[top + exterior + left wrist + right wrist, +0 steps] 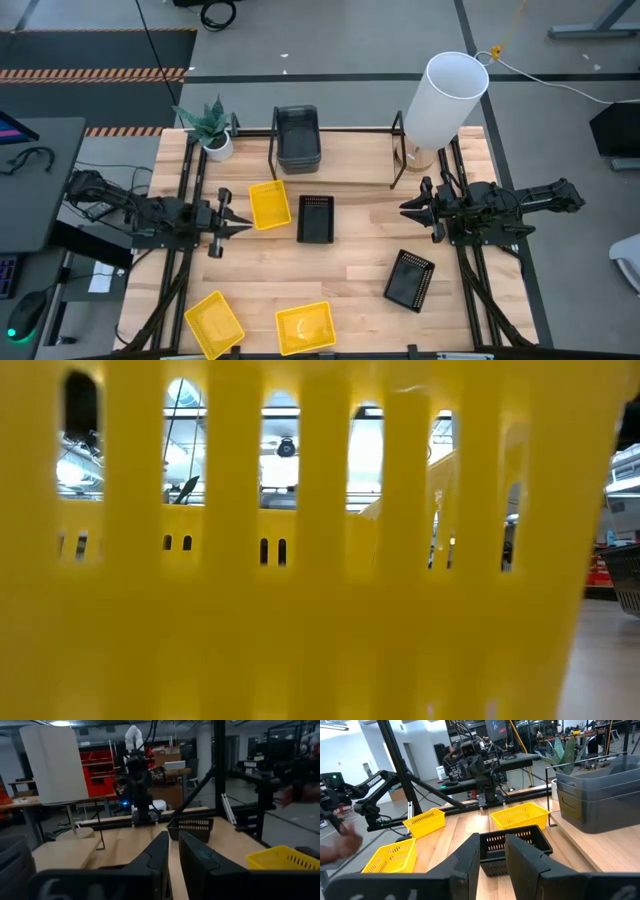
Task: Stack baskets on shelf by color
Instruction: Stack the bottom black bin on the stacked black bins
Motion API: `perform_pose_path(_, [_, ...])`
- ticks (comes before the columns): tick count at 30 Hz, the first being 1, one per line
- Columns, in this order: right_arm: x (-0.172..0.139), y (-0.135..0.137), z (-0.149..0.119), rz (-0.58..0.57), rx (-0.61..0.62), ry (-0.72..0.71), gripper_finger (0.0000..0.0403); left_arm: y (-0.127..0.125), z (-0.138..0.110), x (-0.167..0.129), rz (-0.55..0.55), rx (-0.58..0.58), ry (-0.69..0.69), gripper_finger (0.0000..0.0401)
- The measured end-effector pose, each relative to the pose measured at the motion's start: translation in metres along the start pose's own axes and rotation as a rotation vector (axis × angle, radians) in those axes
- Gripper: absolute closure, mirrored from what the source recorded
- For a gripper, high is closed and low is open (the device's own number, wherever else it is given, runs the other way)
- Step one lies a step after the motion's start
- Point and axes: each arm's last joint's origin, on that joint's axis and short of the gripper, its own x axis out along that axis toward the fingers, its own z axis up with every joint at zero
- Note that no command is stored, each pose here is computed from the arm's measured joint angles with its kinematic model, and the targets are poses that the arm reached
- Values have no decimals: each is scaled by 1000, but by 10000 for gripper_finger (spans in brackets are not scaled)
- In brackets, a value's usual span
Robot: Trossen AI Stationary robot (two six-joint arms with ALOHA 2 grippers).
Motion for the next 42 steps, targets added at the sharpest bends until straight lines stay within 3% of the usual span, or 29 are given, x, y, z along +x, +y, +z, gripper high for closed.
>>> perform_pose_path(7, [0, 0, 2, 5, 13, -23, 305, 0, 0, 0, 0, 23, -2, 342])
perform_pose_path(16, [1, 3, 16, 33, -1, -163, 305, 0, 0, 0, 0, 24, 2, 350])
perform_pose_path(21, [7, 5, 19, 55, 140, -189, 305, 0, 0, 0, 0, 24, 2, 342])
perform_pose_path(34, [43, 0, -18, -98, 357, 158, 305, 0, 0, 0, 0, 24, 2, 346])
perform_pose_path(38, [56, 10, -11, -75, 435, 333, 312, 0, 0, 0, 0, 24, 2, 342])
perform_pose_path(42, [66, 25, 0, -197, 431, 543, 329, 0, 0, 0, 0, 24, 2, 336])
